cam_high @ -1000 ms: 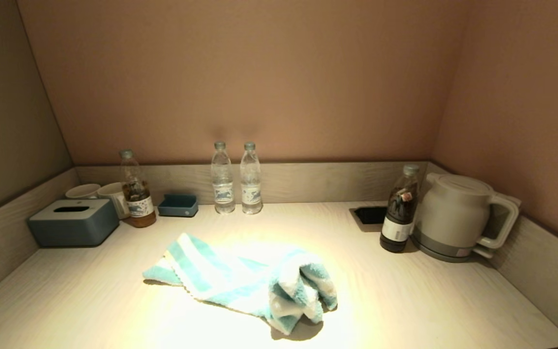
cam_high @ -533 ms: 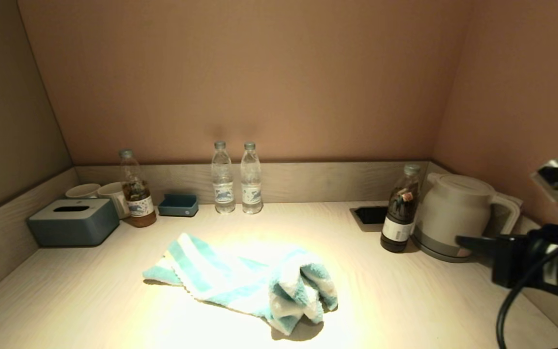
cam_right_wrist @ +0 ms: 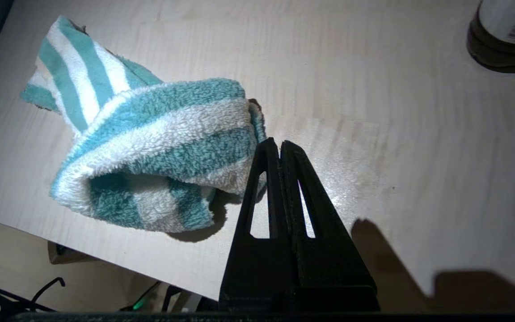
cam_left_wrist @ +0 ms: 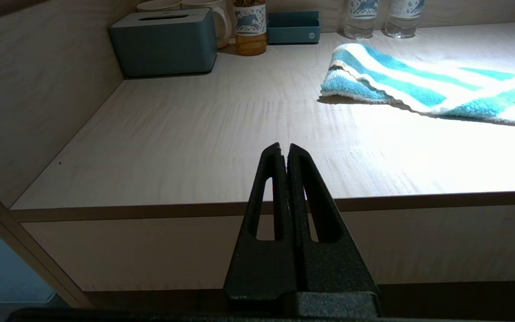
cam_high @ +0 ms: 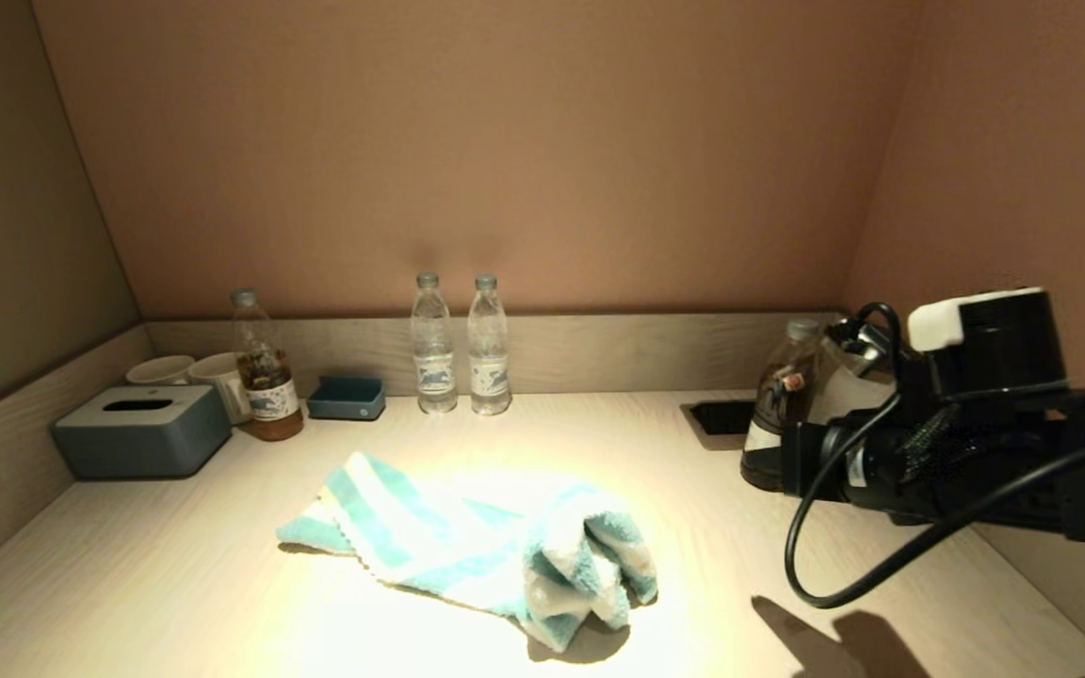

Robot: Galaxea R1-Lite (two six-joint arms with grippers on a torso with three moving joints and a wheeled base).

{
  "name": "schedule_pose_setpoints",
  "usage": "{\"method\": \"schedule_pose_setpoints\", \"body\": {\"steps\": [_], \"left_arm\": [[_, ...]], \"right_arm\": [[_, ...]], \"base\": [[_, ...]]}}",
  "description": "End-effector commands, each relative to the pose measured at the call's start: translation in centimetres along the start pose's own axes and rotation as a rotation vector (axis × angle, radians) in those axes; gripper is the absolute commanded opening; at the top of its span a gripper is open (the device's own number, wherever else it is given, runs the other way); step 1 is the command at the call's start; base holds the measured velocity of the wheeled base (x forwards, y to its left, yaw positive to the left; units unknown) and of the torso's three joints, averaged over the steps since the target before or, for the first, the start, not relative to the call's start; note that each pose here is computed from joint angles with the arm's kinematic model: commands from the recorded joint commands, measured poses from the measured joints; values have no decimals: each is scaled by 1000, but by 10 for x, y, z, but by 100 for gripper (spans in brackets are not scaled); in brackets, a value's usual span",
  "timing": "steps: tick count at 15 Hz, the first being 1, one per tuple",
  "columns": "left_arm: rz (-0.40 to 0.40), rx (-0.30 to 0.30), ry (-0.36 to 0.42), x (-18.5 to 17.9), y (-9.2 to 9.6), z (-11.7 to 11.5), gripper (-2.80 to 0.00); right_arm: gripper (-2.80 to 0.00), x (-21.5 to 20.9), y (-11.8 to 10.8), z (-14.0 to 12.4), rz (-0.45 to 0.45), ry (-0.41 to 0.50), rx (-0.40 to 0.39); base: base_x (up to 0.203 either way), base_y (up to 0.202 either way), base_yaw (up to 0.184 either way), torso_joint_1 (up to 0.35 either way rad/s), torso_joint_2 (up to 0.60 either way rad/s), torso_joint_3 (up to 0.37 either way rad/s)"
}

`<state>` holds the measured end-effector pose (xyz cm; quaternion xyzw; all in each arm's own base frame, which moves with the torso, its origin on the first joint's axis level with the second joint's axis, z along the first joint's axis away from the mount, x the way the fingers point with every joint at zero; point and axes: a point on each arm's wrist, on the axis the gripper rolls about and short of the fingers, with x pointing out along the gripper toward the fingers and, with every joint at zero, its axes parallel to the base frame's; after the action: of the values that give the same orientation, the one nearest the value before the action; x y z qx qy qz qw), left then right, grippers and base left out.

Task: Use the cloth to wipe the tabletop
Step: Pick up the tablecloth

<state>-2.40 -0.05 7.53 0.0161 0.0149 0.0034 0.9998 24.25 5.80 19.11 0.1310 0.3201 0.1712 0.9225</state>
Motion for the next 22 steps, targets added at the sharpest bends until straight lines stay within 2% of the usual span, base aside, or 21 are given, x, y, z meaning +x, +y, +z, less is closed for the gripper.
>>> {"method": "schedule_pose_setpoints", "body": {"steps": [1,4,16,21,22], "left_arm": [[0,0,1,0,0,0,-280],[0,0,1,0,0,0,-280],[0,0,1,0,0,0,-280],[0,0,1,0,0,0,-280],[0,1,1,0,0,0,-280]], "right_arm": [[-280,19,2,-1,9,47,42],[-280,38,9,3,26,76,40],[-280,61,14,9,28,101,61],[-280,74,17,11,20,155,65],[0,76,20,10,23,162,61]], "base": [[0,0,0,0,0,0],[0,0,0,0,0,0],[0,0,0,0,0,0],[0,0,0,0,0,0],[0,0,0,0,0,0]]}}
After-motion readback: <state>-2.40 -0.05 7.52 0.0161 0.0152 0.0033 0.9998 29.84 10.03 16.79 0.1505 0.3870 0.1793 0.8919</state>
